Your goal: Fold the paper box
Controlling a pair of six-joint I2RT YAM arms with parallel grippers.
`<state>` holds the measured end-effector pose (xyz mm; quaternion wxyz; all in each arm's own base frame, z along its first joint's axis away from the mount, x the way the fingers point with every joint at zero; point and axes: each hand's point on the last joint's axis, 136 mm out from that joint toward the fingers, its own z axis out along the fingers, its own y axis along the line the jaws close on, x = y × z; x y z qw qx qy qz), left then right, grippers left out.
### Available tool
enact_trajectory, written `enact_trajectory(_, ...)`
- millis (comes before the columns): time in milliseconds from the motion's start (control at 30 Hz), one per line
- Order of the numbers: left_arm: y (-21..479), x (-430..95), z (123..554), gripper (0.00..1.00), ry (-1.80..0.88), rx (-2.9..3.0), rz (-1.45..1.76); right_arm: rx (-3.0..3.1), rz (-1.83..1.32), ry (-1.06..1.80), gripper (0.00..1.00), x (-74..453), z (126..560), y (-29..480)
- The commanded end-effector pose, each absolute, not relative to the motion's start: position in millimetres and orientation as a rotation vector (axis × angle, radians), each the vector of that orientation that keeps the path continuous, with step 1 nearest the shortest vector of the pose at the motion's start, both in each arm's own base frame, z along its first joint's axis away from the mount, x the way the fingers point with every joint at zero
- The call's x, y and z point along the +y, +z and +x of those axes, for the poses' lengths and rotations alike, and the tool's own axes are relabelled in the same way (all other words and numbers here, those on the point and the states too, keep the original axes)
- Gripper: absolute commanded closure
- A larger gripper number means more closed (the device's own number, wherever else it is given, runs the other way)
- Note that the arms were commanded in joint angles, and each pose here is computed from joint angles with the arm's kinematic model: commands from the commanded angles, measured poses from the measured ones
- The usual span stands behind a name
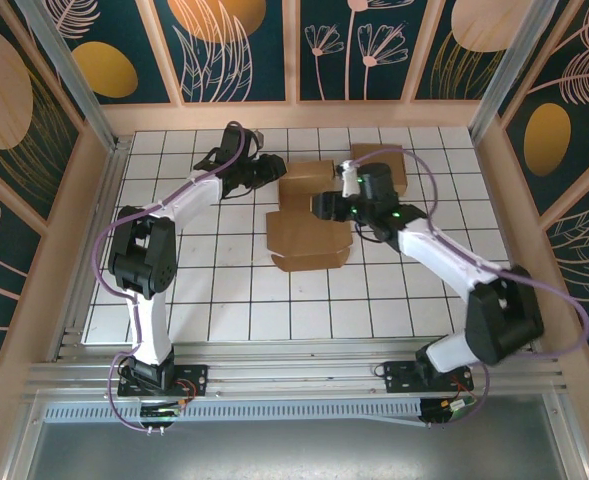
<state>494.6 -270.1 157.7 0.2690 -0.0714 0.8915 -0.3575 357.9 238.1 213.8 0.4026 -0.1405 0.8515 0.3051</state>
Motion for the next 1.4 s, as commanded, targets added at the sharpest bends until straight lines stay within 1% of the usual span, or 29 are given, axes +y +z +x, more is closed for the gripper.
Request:
enact_trajectory(0, 150.7, -268.2, 488.6, 0.65, -0.922, 2.454, -0.173, 2.092, -0.396, 0.599, 0.22, 188.1, 361.1, 211.6)
enact_trajectory(33, 150.8, -268.7, 488.4, 0.65, -0.924, 2.453, -0.171, 2.065, -0.388, 0.544, 0.18, 169.6, 368.1, 207.3)
enact_trajectory(100, 149.9, -269.0, 488.2, 0.65, -0.926, 2.454, -0.172, 1.991, -0.494, 0.471, 0.19, 156.7, 376.3, 198.1)
enact_trajectory(167, 146.8, -268.9, 488.0, 0.65, -0.925, 2.462, -0.172, 1.94, -0.592, 0.377, 0.16, 154.8, 388.2, 186.4)
enact_trajectory(267, 146.7, -269.5, 486.9, 0.65, -0.929, 2.464, -0.169, 1.915, -0.748, 0.354, 0.16, 170.5, 406.7, 168.8)
enact_trajectory(367, 146.2, -268.1, 486.7, 0.65, -0.921, 2.464, -0.175, 1.919, -0.774, 0.37, 0.16, 183.5, 436.5, 159.3)
enact_trajectory(500, 147.7, -267.5, 486.4, 0.65, -0.917, 2.466, -0.175, 1.913, -0.794, 0.353, 0.2, 200.8, 473.2, 148.8)
enact_trajectory(700, 153.9, -267.5, 486.2, 0.65, -0.918, 2.456, -0.168, 1.92, -0.816, 0.347, 0.24, 230.2, 496.6, 130.9)
enact_trajectory(833, 155.7, -268.8, 486.7, 0.65, -0.926, 2.456, -0.163, 1.946, -0.792, 0.299, 0.36, 235.6, 507.0, 118.0)
enact_trajectory(1033, 165.6, -271.0, 488.0, 0.64, -0.947, 2.441, -0.164, 2.003, -0.742, 0.11, 0.5, 233.2, 522.5, 96.5)
enact_trajectory(1133, 174.5, -271.2, 488.4, 0.63, -0.954, 2.423, -0.16, 2.043, -0.725, 0.079, 0.6, 233.6, 524.5, 86.8)
enact_trajectory(1333, 182.3, -269.6, 489.8, 0.62, -0.942, 2.411, -0.157, 2.102, -0.707, 0.082, 0.96, 232.0, 524.4, 77.5)
enact_trajectory(1367, 184.4, -270.2, 489.8, 0.62, -0.947, 2.406, -0.155, 2.116, -0.691, 0.068, 1.0, 229.6, 525.9, 76.3)
